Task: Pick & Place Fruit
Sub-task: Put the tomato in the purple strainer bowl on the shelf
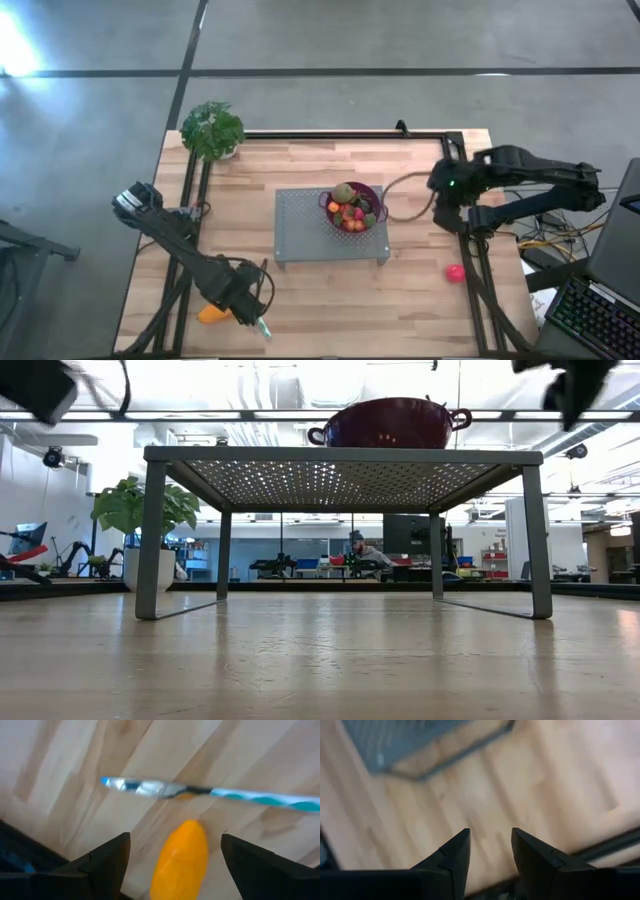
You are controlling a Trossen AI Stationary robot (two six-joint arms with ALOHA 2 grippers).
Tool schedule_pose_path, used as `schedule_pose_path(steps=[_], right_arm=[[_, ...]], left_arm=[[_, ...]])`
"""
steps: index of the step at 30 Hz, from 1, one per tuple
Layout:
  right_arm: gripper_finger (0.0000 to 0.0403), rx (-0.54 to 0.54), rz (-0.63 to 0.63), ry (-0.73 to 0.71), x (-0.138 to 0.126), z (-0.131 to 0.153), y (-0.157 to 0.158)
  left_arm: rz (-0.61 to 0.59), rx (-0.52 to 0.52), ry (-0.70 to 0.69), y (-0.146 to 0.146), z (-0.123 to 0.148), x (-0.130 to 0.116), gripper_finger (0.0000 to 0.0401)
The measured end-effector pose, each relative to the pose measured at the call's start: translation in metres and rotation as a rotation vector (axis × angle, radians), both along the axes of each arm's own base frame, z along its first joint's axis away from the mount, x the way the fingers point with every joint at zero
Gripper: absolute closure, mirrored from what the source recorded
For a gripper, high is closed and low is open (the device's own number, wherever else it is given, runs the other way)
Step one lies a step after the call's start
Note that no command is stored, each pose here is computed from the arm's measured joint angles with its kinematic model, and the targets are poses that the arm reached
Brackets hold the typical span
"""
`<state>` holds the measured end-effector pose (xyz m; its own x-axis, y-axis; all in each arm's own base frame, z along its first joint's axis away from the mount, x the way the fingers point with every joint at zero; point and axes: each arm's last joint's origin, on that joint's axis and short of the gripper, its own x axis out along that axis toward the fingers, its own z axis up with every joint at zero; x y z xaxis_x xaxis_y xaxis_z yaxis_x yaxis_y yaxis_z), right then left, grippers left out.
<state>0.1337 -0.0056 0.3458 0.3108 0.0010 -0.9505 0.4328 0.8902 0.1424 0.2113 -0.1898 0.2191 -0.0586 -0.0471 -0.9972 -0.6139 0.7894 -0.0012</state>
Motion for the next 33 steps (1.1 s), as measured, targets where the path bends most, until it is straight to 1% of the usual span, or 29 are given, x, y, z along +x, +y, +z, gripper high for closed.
schedule_pose_path(steps=[3, 6, 11, 18, 23, 29, 33], right_arm=[[0.0271, 0.059, 0.002, 0.107, -0.003, -0.016, 0.011], [0.0273, 0.085, -0.022, 0.204, -0.009, -0.030, 0.022], [0.0264, 0.110, -0.044, 0.280, -0.018, -0.046, 0.044], [0.0236, 0.101, -0.064, 0.332, -0.035, -0.066, 0.078], [0.0213, 0.135, -0.051, 0.307, -0.041, -0.084, 0.101], [0.0181, 0.124, -0.090, 0.333, -0.045, -0.109, 0.112], [0.0158, 0.121, -0.100, 0.338, -0.042, -0.124, 0.117]], left_arm=[[0.011, -0.022, 0.039, 0.001, -0.010, -0.004, 0.0087], [0.014, -0.018, 0.060, 0.004, -0.016, -0.006, 0.0087], [0.030, -0.014, 0.067, 0.005, -0.021, -0.008, 0.0087], [0.040, -0.016, 0.064, 0.005, -0.022, -0.008, 0.0087], [0.041, -0.015, 0.049, 0.005, -0.022, -0.007, 0.0087], [0.042, -0.035, 0.011, 0.003, -0.023, -0.003, 0.0087], [0.055, -0.043, -0.009, 0.002, -0.025, -0.002, 0.0087]])
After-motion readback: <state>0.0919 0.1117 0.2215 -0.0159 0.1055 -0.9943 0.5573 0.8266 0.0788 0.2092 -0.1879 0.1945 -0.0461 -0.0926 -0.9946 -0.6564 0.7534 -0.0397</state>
